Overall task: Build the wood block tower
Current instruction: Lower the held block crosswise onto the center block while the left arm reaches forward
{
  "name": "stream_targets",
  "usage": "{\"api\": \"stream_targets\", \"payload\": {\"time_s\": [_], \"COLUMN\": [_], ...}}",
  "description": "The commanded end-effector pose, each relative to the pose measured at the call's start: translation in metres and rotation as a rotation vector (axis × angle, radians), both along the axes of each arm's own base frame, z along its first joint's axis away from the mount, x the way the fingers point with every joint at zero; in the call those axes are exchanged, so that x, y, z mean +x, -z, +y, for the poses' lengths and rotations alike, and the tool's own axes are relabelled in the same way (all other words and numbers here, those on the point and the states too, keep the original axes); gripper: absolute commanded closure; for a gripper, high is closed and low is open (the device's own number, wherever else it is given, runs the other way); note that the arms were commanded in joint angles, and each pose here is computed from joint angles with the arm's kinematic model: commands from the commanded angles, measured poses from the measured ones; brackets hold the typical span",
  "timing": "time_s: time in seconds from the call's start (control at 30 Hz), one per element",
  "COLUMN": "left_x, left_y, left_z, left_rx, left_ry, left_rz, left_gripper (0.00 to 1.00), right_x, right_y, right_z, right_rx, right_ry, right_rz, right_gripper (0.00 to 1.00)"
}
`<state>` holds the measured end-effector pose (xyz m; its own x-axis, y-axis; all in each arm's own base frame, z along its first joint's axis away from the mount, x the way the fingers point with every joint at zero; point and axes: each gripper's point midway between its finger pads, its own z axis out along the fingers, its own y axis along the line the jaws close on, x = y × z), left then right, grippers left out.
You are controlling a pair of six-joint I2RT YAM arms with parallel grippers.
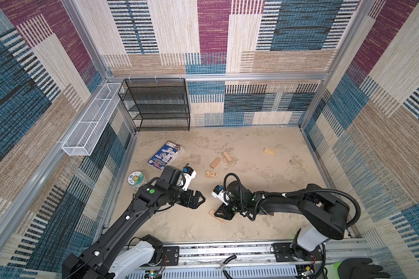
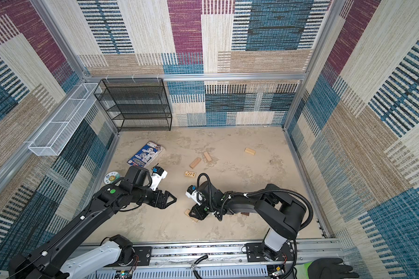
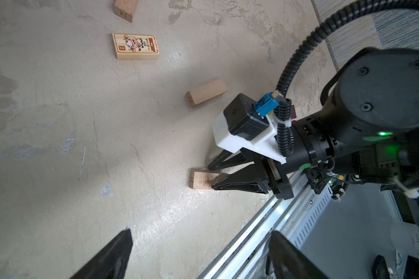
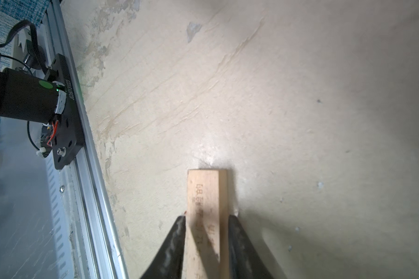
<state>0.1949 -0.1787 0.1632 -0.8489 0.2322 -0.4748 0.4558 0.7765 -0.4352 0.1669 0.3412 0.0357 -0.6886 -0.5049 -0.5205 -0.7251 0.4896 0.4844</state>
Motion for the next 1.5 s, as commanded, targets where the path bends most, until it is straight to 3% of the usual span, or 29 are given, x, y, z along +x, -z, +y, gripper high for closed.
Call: {"api": "stream_targets", "payload": {"time_s": [0.0,0.2,0.47,0.67,0.93,1.07,1.27,1.47], "left_x": [0.003,0.005,0.007,0.01,0.01,0.011,0.012,0.012], "left_y": [0.001,0.007,0.01,0.011,0.012,0.013,0.014,0.012], "left_z": [0.0,0.003,0.007,0.012,0.014,0.016,0.018,0.018], "left_rx": [0.005,0.03,0.056,0.083,0.091,0.105,0.115,0.113], "left_ry": [-0.001,-0.018,-0.04,-0.061,-0.067,-0.076,-0.085,-0.087], "left_rz": [-0.007,0.009,0.012,0.004,0.003,0.001,0.001,-0.003], "left_gripper": [0.07,0.07,0.07,0.07,0.07,0.07,0.07,0.08], "right_x": [0.01,0.007,0.004,-0.004,-0.003,-0.005,-0.004,-0.001], "right_y": [-0.006,-0.015,-0.03,-0.007,0.005,0.012,0.01,-0.006], "right_z": [0.002,0.004,-0.007,-0.009,-0.002,0.0,-0.002,-0.005], "right_rx": [0.015,0.031,-0.068,-0.234,-0.304,-0.331,-0.349,-0.32], "right_ry": [0.034,0.001,0.102,0.14,0.145,0.126,0.138,0.179], "right_rz": [-0.04,-0.056,-0.146,-0.162,-0.182,-0.175,-0.184,-0.198], "right_gripper": [0.66,0.63,0.5,0.49,0.49,0.54,0.73,0.8]}}
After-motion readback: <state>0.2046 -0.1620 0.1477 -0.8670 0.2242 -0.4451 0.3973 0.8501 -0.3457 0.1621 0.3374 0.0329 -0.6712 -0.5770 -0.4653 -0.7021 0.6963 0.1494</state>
